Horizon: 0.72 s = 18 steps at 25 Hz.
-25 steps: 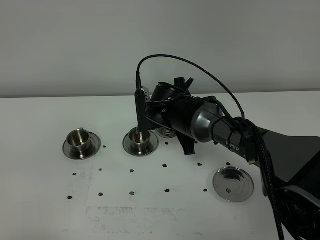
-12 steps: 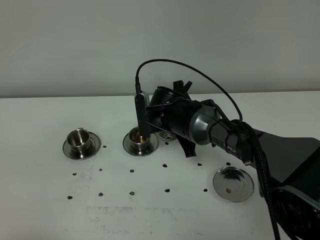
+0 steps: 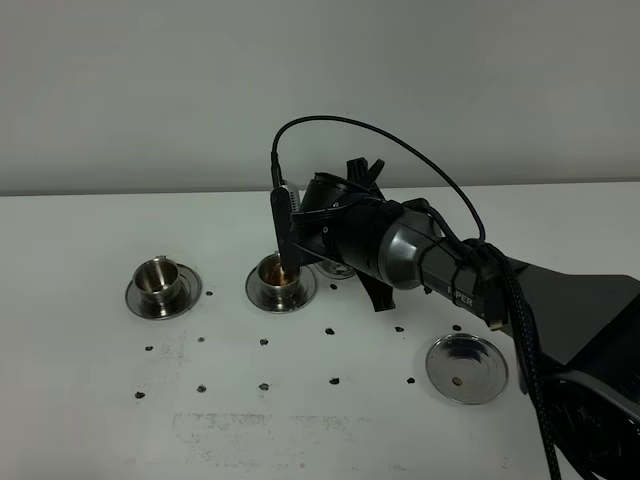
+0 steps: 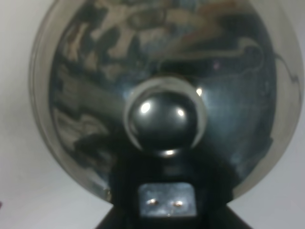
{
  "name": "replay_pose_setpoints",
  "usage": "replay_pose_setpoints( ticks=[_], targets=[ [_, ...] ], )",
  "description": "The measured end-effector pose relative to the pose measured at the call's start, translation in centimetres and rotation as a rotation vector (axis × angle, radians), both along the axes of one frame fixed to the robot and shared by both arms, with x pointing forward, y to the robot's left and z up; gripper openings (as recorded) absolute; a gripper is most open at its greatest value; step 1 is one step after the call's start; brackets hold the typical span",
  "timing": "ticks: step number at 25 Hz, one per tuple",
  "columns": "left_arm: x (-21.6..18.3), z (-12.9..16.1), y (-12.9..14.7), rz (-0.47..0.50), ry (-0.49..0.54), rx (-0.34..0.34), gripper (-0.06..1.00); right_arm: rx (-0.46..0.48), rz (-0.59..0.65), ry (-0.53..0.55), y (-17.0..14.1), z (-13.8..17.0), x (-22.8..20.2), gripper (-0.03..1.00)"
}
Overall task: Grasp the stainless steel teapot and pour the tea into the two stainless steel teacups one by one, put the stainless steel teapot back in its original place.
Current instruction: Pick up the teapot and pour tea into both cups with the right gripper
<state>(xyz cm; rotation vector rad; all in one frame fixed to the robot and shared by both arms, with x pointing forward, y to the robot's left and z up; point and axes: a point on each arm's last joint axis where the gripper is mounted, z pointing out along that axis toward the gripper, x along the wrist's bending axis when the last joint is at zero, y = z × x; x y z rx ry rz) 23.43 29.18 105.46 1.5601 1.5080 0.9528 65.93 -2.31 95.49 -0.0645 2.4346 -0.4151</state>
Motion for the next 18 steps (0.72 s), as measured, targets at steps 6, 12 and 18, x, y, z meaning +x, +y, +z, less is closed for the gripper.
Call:
replay_pose_setpoints(
  ticks=[6, 12, 18],
  targets=[
    [0.0, 0.0, 0.0, 0.0, 0.0, 0.0, 0.54, 0.0, 0.0, 0.0, 0.0, 0.0, 0.0, 0.21],
    [0.0, 0.0, 0.0, 0.0, 0.0, 0.0, 0.54, -0.001, 0.001, -0.001, 0.0, 0.01, 0.01, 0.21],
    [0.0, 0.0, 0.0, 0.0, 0.0, 0.0, 0.54, -0.002, 0.001, -0.001, -0.01, 0.01, 0.01, 0.21]
  ],
)
